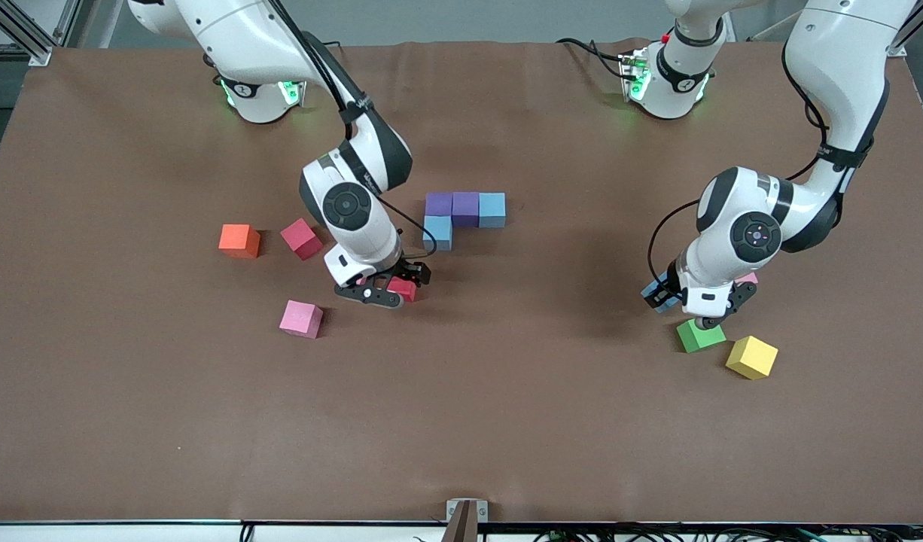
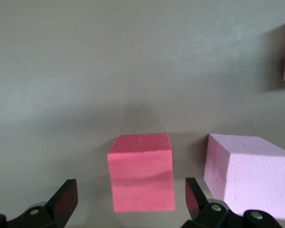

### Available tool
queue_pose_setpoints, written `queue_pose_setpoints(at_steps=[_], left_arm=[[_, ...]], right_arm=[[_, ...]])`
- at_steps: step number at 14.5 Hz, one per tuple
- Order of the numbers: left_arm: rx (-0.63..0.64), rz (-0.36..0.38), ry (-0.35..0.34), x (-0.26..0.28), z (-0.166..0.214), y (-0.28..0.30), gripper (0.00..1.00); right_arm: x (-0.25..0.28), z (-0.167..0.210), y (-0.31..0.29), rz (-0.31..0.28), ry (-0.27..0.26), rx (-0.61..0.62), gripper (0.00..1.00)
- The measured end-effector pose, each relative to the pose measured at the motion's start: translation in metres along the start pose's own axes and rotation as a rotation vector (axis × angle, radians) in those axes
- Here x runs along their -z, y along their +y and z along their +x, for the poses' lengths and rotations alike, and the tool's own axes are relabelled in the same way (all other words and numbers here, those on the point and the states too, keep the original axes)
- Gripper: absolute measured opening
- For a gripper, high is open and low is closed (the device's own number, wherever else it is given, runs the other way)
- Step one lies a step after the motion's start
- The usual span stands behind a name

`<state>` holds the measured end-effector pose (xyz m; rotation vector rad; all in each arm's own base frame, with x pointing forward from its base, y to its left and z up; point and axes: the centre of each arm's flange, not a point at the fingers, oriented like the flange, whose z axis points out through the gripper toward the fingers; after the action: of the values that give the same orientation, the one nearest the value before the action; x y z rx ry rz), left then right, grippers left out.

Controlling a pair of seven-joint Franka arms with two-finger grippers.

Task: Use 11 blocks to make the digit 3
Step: 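Release the blue cube with the right gripper and grasp the pink cube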

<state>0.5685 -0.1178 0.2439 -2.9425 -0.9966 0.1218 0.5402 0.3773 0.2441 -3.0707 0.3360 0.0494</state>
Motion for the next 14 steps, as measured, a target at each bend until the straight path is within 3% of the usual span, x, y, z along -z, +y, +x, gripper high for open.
queue_pose_setpoints(at_steps=[9, 12, 14], left_arm=[[0.0, 0.0, 0.0, 0.0, 0.0, 0.0, 0.62], [0.0, 0.0, 0.0, 0.0, 0.0, 0.0, 0.62], [0.001, -0.003, 0.002, 0.001, 0.001, 0.001, 0.62]], right_arm=[[-0.033, -0.002, 0.002, -0.008, 0.003, 0.017, 0.99], [-0.038, -0.004, 0.004, -0.014, -0.003, 0.017, 0.91], [-0.039, -0.004, 0.004, -0.015, -0.004, 0.017, 0.73]])
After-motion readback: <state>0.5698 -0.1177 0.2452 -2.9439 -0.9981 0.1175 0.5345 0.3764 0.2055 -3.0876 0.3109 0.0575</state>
